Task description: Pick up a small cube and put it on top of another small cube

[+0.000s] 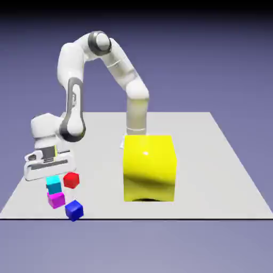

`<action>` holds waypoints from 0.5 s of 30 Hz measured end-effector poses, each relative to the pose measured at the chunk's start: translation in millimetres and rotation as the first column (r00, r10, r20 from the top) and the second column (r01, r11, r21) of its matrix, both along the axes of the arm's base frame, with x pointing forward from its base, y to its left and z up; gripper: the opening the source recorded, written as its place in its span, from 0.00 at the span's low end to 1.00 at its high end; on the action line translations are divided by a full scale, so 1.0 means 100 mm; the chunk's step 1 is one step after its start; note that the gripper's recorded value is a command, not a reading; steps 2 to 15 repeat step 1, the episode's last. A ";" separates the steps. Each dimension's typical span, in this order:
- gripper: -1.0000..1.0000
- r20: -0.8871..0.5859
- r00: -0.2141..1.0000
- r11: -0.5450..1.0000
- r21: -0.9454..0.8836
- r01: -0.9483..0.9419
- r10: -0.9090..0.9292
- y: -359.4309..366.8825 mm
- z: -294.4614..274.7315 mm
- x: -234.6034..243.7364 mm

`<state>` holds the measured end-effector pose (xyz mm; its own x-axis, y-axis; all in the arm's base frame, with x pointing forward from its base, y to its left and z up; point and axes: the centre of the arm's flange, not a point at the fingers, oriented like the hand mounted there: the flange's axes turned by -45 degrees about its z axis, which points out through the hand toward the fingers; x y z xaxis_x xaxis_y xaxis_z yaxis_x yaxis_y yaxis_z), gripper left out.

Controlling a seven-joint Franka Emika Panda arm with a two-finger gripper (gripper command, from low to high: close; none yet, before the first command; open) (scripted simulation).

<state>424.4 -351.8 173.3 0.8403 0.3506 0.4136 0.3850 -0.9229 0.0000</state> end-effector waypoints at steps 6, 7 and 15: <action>1.00 0.003 1.000 1.000 0.001 0.001 -0.001 -0.03 0.15 -0.03; 1.00 0.003 1.000 1.000 0.001 0.001 -0.001 -0.03 0.15 -0.03; 1.00 0.003 1.000 1.000 0.001 0.001 -0.001 -0.03 0.15 -0.03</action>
